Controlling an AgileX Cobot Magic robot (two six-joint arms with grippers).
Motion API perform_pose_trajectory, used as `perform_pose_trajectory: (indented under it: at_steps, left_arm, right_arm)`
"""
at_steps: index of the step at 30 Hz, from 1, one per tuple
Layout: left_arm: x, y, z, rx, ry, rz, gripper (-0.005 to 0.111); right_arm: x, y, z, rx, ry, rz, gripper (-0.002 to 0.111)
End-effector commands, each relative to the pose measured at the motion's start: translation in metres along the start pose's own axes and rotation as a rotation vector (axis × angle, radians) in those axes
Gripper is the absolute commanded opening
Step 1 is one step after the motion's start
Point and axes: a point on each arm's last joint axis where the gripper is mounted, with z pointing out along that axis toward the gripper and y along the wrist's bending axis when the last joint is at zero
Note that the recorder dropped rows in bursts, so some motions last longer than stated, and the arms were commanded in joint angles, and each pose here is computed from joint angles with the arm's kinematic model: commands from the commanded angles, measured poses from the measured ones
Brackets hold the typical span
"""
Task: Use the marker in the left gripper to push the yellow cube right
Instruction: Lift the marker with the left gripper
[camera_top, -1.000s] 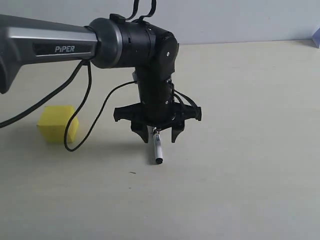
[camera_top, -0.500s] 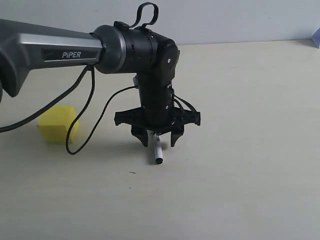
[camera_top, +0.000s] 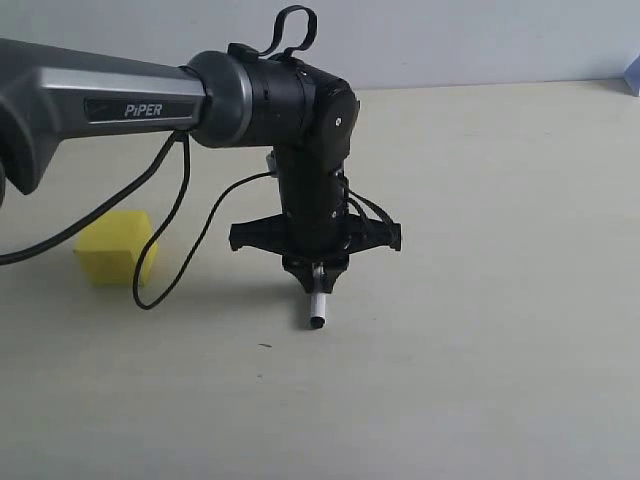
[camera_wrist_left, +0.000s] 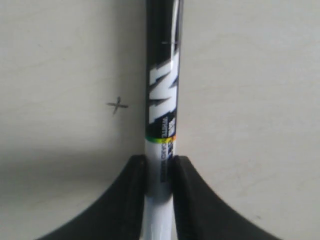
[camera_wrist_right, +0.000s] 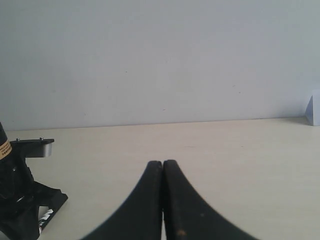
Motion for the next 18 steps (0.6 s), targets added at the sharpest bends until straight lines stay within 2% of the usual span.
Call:
perform_pose_trajectory:
  at_steps: [1, 6, 8, 18]
  left_arm:
    - [-0.0005, 0.0008, 0.0014, -0.007, 0.010, -0.005, 0.010]
    - [-0.0003, 0.0010, 0.0018, -0.009, 0.012, -0.003, 0.033]
    - [-0.0003, 0.0010, 0.0018, -0.009, 0.012, -0.003, 0.038]
    - [-0.0003, 0.0010, 0.0018, -0.009, 0.012, -0.003, 0.039]
  right_arm:
    - [0.0006, -0.0001, -0.0001, -0.001, -0.009, -0.002, 0.000]
    - [0.0006, -0.0001, -0.0001, -0.001, -0.009, -0.002, 0.000]
    - [0.0006, -0.0001, -0.0001, -0.001, -0.009, -0.002, 0.000]
    - [0.0006, -0.0001, -0.0001, -0.001, -0.009, -0.002, 0.000]
